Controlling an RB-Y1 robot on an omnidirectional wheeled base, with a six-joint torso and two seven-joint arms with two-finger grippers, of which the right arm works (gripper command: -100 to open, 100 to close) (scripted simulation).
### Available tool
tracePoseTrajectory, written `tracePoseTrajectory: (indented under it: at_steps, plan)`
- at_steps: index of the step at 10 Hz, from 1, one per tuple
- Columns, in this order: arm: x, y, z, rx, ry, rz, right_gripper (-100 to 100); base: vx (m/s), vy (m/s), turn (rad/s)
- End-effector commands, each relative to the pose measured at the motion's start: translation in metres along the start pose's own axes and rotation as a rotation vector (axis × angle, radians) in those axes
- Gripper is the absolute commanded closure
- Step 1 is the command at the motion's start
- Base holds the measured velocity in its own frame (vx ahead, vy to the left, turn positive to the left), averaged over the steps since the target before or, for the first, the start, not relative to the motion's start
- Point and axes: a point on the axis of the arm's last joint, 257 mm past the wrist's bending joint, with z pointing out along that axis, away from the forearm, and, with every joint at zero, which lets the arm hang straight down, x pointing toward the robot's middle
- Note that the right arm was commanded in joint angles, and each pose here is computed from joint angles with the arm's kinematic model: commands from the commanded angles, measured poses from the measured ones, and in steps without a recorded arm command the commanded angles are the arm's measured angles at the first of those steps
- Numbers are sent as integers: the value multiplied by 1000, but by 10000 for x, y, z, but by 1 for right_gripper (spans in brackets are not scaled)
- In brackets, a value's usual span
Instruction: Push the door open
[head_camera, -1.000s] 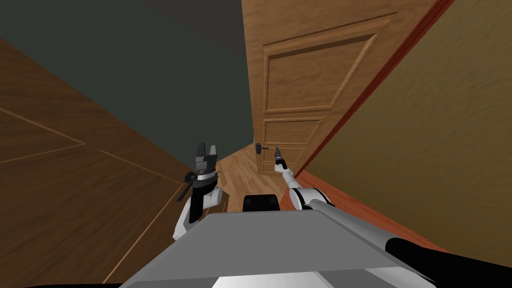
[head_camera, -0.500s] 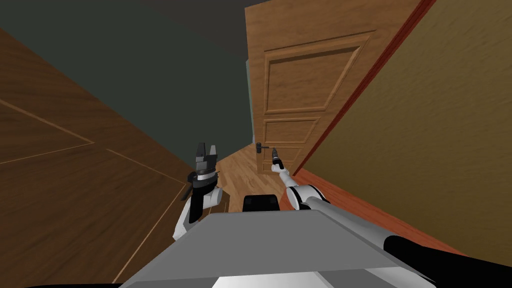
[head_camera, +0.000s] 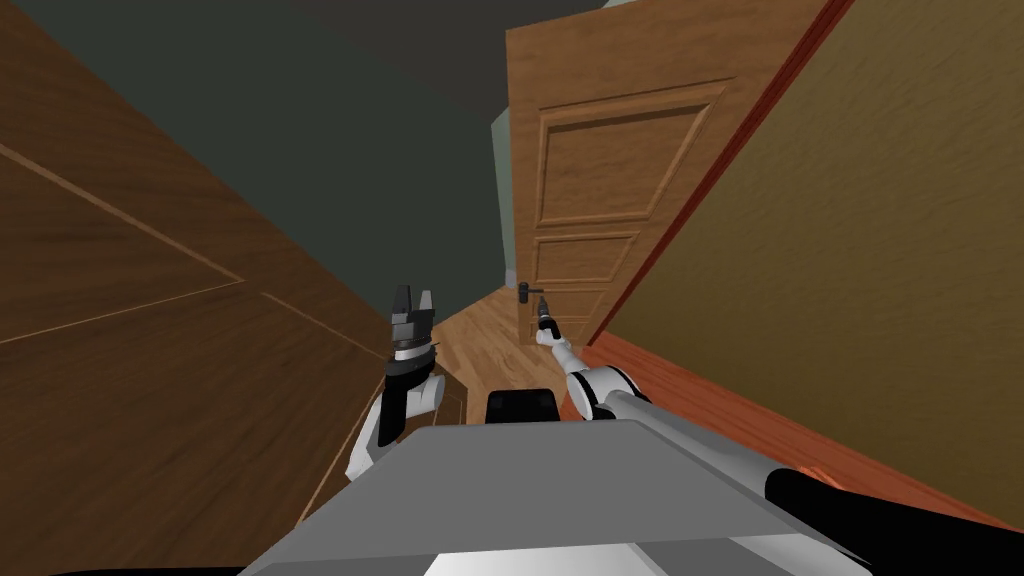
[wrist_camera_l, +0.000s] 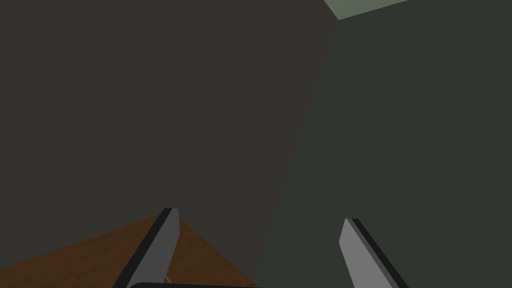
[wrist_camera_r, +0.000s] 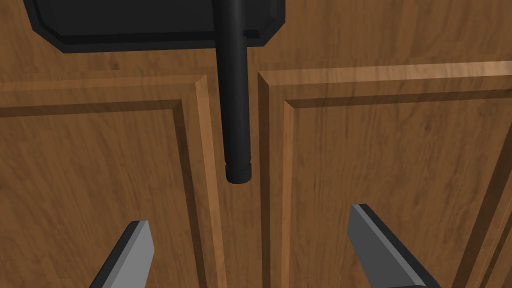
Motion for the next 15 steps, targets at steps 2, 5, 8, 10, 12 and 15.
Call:
tracePoseTrajectory:
  at_steps: [2,5,8,10,12,15]
  plan:
    - [47,-9,-10,1,4,5,-100,-39,143,-14]
    - [-76,7,14,-5,-7,-12,-100,61,-154,0]
    - [-338,47,62,-15,-30,-47,-100,108,-189,3]
    - [-580,92,99,-25,-52,-80,-100,149,-122,19]
    - [-652,106,107,-29,-60,-89,-100,185,-2,19]
    - [-525,79,83,-25,-53,-73,-100,114,123,15]
